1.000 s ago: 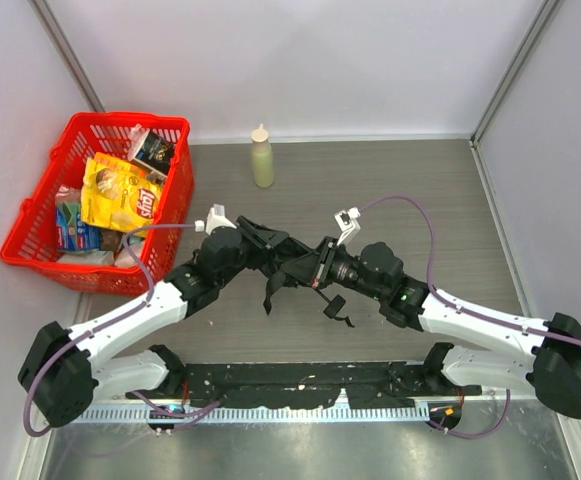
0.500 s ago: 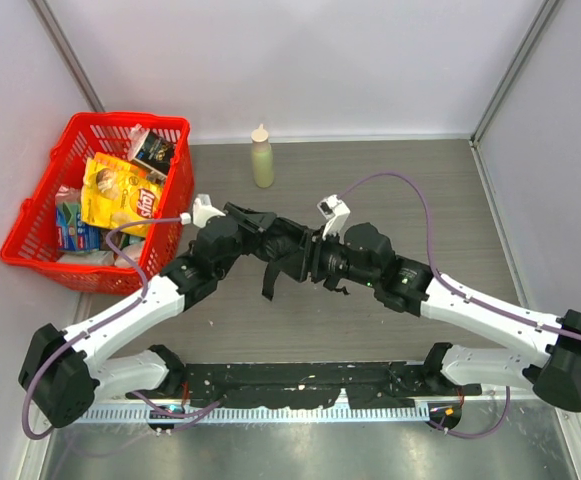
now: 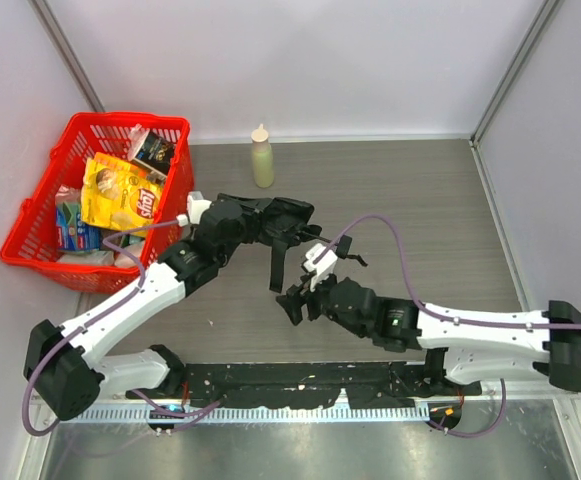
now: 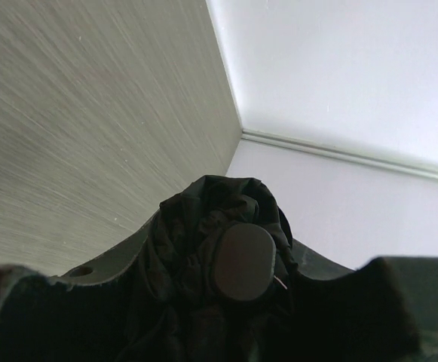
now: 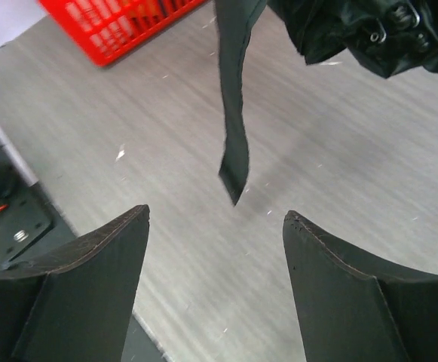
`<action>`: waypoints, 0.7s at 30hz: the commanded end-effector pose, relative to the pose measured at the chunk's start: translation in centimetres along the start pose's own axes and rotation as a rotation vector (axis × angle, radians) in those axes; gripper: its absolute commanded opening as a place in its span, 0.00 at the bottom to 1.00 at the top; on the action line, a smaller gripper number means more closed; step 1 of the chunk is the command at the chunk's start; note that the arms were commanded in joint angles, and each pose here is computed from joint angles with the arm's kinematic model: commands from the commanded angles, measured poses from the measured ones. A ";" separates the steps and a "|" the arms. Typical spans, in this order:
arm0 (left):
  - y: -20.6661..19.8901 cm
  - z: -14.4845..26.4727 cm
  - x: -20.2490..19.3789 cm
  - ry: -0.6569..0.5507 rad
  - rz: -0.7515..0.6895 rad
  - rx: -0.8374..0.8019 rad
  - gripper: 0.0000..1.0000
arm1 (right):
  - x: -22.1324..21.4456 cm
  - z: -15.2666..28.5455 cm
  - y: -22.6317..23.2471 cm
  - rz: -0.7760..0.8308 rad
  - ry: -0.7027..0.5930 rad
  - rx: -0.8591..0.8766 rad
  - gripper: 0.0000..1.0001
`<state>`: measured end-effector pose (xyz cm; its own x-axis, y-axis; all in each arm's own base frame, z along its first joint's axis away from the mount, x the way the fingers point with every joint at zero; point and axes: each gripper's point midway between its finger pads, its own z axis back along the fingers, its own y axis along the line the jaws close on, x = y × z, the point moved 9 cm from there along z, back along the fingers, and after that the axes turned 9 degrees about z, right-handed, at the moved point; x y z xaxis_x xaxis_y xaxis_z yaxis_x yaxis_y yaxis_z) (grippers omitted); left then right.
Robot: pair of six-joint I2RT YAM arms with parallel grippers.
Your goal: Put away the umbrella
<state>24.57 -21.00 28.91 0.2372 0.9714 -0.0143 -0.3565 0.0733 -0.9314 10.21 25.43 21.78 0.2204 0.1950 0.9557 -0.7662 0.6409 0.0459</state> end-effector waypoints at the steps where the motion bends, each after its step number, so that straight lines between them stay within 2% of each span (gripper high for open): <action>1: -1.8 -0.1 -0.1 0.053 0.186 -0.026 0.00 | 2.3 -1.9 -0.9 0.065 -0.212 -0.201 0.77; 3: -1.9 0.0 -0.1 0.072 0.196 -0.034 0.00 | 3.0 -2.3 -0.7 0.074 -0.252 -0.204 0.77; 5: -2.2 0.4 0.0 0.076 0.199 -0.050 0.00 | 3.5 -2.5 -1.4 0.064 -0.239 -0.300 0.78; 8: -2.3 0.9 0.2 0.081 0.210 -0.085 0.00 | 3.9 -3.2 -1.1 0.035 -0.243 -0.214 0.79; 12: -3.1 1.6 0.4 0.085 0.171 -0.146 0.00 | 4.5 -4.5 0.5 0.044 -0.182 0.008 0.71; 14: -3.5 2.0 0.4 0.093 0.153 -0.190 0.00 | 5.0 -4.4 0.6 0.029 -0.187 0.097 0.55; 15: -3.8 2.2 0.4 0.101 0.141 -0.213 0.00 | 5.6 -4.1 0.4 0.020 -0.198 0.187 0.31; 16: -4.1 2.4 0.5 0.107 0.132 -0.249 0.00 | 6.4 -3.9 0.0 -0.030 -0.209 0.209 0.22; 17: -4.2 2.6 0.5 0.110 0.112 -0.283 0.00 | 6.8 -3.4 -0.3 -0.078 -0.191 0.320 0.01; 20: -4.5 3.3 0.7 0.109 0.060 -0.388 0.00 | 9.5 -1.2 -0.2 -0.196 -0.159 0.522 0.00; 21: -5.1 3.6 0.8 0.101 0.036 -0.449 0.00 | 10.6 -0.5 0.3 -0.289 -0.156 0.573 0.01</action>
<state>23.81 -20.36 30.08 0.2953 0.9498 -0.1031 -0.2510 -0.0270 -0.9676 15.42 28.56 24.89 0.2286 0.0642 0.9714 -0.8540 0.4922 0.1685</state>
